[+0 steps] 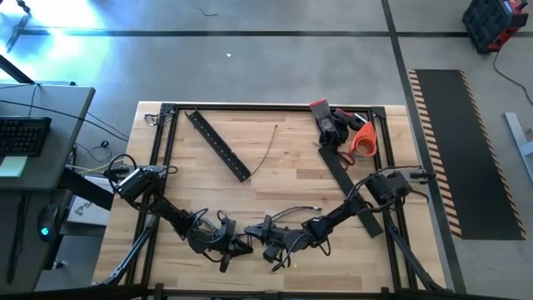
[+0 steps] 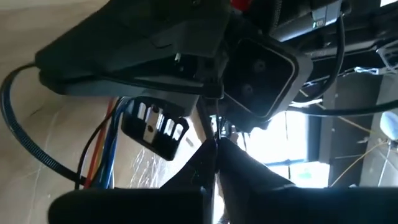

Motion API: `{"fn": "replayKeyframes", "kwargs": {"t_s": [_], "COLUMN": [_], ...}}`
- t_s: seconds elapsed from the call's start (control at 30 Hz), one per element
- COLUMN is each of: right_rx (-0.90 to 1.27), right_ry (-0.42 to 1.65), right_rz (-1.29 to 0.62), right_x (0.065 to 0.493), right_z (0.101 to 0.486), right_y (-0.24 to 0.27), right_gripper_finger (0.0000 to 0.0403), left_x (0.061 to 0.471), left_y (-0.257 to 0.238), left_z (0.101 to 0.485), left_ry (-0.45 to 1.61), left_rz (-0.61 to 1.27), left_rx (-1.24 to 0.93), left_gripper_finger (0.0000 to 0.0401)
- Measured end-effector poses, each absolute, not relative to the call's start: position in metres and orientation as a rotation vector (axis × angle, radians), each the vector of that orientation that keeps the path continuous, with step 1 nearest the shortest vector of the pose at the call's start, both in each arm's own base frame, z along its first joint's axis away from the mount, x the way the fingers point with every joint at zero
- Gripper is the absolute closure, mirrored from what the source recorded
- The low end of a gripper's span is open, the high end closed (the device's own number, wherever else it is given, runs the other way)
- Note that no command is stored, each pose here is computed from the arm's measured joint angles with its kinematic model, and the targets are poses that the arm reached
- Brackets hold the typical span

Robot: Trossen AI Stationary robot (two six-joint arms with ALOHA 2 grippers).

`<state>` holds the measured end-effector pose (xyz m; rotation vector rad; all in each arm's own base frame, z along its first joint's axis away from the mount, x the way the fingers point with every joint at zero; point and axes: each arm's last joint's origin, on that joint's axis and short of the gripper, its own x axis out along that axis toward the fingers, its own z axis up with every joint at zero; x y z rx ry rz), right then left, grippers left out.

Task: Ziptie cables
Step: Wrap the cable wires with the black zip tie

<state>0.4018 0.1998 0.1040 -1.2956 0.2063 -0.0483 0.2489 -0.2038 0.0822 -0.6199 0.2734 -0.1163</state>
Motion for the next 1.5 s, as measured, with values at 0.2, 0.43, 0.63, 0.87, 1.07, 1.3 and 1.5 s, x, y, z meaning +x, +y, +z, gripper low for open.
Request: {"fn": "replayKeyframes", "kwargs": {"t_s": [0.2, 0.43, 0.63, 0.87, 1.07, 1.3, 1.5], "right_rx": [-1.356, -1.391, -1.403, -1.381, -1.359, -1.357, -1.335], "right_ry": [0.185, 0.173, 0.167, 0.168, 0.185, 0.186, 0.19], "right_rz": [-0.032, -0.011, -0.002, -0.005, -0.007, -0.007, -0.015], "right_x": [0.4, 0.396, 0.395, 0.396, 0.396, 0.396, 0.397], "right_z": [0.105, 0.105, 0.105, 0.105, 0.104, 0.104, 0.104], "right_y": [0.204, 0.213, 0.213, 0.212, 0.212, 0.211, 0.209], "right_gripper_finger": [0.0403, 0.0403, 0.0403, 0.0403, 0.0403, 0.0403, 0.0403], "left_x": [0.256, 0.248, 0.24, 0.243, 0.236, 0.231, 0.234], "left_y": [-0.196, -0.183, -0.174, -0.18, -0.187, -0.192, -0.194], "left_z": [0.082, 0.082, 0.084, 0.088, 0.086, 0.086, 0.086], "left_ry": [0.291, 0.238, 0.182, 0.168, 0.169, 0.164, 0.155], "left_rz": [-0.14, -0.169, -0.172, -0.199, -0.169, -0.165, -0.14], "left_rx": [-0.628, -0.638, -0.65, -0.607, -0.594, -0.592, -0.521], "left_gripper_finger": [0.0401, 0.0401, 0.0401, 0.04, 0.0369, 0.0305, 0.0284]}}
